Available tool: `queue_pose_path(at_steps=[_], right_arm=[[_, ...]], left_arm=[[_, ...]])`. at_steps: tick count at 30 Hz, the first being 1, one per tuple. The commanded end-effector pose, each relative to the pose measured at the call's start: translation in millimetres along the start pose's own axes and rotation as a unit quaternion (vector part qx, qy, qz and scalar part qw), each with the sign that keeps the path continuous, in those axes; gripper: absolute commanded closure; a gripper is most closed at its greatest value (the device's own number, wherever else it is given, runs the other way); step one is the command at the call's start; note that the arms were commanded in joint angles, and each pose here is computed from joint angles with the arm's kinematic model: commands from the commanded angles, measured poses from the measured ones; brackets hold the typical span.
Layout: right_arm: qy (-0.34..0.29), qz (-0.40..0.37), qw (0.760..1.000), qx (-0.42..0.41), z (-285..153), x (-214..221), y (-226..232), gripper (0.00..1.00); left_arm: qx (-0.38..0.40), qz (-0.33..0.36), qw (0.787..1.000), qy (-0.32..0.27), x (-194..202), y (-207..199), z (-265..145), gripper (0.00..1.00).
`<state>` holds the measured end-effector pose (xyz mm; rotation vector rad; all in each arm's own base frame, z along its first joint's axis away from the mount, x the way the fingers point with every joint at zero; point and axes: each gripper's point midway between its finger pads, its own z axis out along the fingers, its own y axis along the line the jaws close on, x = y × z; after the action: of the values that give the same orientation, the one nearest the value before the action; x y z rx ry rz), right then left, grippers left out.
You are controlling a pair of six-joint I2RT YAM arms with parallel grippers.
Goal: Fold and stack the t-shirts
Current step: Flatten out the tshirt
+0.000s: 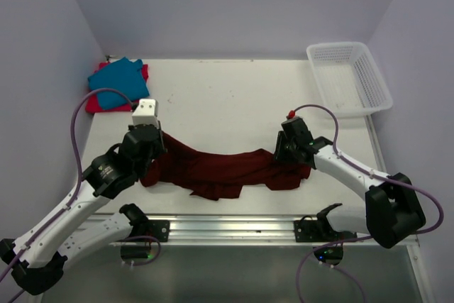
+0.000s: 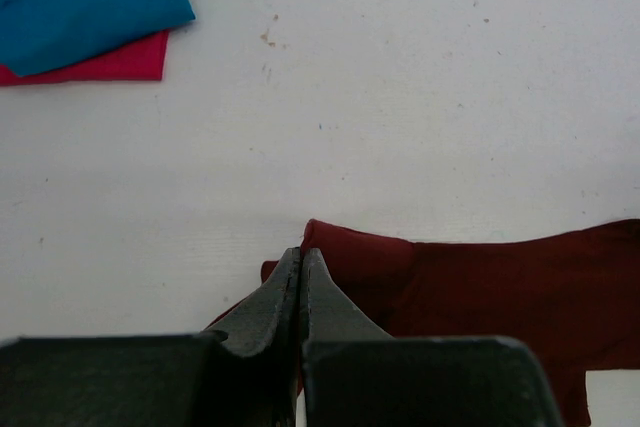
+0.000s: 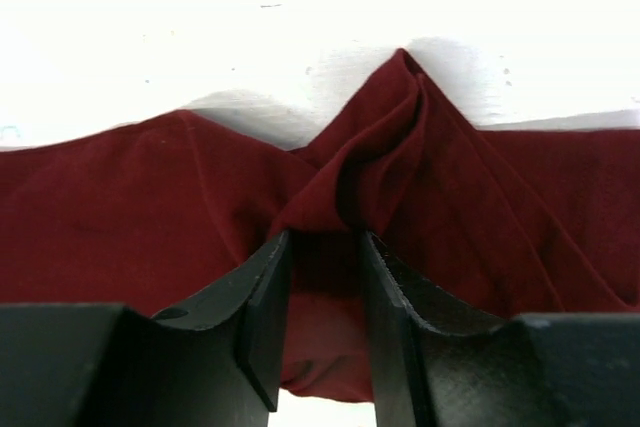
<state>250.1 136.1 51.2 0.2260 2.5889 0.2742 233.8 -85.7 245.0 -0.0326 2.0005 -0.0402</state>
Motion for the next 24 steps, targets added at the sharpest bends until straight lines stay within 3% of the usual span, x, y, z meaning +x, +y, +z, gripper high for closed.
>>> queue_pose_path(at_steps=[1,14,16,21,24], right_arm=[[0.002,0.017,0.999,-0.035,2.2,2.3,14.7,0.62],[0.016,0.032,0.999,-0.035,4.2,21.8,6.9,0.75],[0.019,0.031,0.999,-0.035,3.8,23.6,6.8,0.73],[0.016,0.031,0.999,-0.035,4.6,24.0,5.6,1.0],[0.008,0.031,0.999,-0.042,1.3,19.1,8.8,1.0]], left_arm=[[-0.002,-0.037,0.999,-0.037,-23.5,-1.4,-2.8,1.0],[-0.006,-0.037,0.999,-0.037,-23.6,1.4,-4.7,1.0],[-0.006,-0.038,0.999,-0.038,-24.6,1.3,-4.5,1.0],[-0.006,-0.037,0.999,-0.036,-23.8,0.6,-3.6,1.0],[-0.005,-0.037,0.999,-0.038,-25.1,1.0,-4.7,1.0]])
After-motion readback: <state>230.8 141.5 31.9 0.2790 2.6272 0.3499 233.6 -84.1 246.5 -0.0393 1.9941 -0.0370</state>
